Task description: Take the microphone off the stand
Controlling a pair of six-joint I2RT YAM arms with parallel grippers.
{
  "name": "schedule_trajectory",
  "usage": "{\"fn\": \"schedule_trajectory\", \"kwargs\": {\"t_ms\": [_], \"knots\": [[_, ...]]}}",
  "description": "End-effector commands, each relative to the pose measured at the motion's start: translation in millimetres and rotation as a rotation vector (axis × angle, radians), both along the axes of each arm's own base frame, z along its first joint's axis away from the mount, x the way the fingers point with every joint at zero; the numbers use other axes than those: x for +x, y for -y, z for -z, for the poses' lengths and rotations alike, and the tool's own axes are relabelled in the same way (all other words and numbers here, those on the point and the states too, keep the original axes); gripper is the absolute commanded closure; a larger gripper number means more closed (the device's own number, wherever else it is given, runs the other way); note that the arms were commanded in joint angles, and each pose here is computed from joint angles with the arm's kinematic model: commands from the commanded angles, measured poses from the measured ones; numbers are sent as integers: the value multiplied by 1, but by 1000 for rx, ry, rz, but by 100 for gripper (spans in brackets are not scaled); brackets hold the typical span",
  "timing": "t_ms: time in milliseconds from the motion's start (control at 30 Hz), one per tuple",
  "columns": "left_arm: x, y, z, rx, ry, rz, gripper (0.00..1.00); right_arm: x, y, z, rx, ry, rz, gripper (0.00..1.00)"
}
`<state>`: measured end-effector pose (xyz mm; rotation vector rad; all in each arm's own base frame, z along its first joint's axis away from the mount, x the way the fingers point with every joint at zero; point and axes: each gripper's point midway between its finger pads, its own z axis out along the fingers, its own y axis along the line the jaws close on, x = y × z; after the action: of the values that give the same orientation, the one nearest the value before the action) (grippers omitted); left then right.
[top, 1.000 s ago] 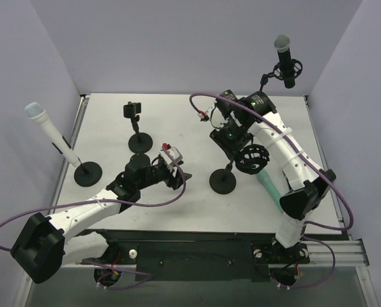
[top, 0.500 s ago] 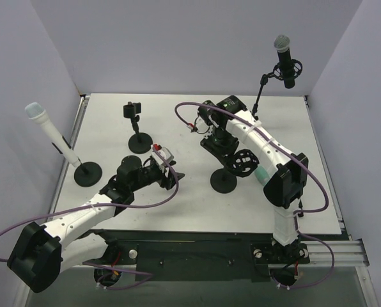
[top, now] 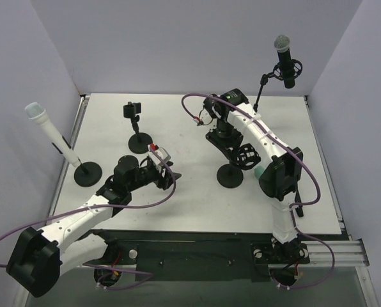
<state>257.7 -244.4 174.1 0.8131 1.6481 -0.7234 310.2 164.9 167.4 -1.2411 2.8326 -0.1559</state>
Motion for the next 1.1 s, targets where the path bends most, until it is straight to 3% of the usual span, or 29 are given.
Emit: {"fn": "schedule_trajectory", "kwargs": {"t_ms": [0, 300, 500, 567, 600, 767, 833, 1067], "knots": [[-11, -3, -6, 15, 11, 38, 34, 31, -6, -1, -21, 79, 6, 100], [-23, -14, -1, 102, -2, 65, 34, 69, -59, -9, 99, 213, -14, 100], [-9, -12, -9, 97, 54, 36, 30, 68, -82, -11, 179, 209, -28, 100], [3, -7, -17, 66, 78, 8, 27, 67, -84, -10, 181, 207, -27, 85], [9, -5, -26, 37, 108, -2, 25, 67, -86, -11, 182, 210, -28, 65], [30, 21, -34, -1, 130, 22, 24, 67, -84, -43, 234, 284, -3, 31], [37, 32, -36, -2, 150, 29, 24, 62, -83, -68, 291, 323, -9, 11], [70, 82, -27, -14, 124, 85, 25, 29, -49, -156, 465, 508, -39, 7]]}}
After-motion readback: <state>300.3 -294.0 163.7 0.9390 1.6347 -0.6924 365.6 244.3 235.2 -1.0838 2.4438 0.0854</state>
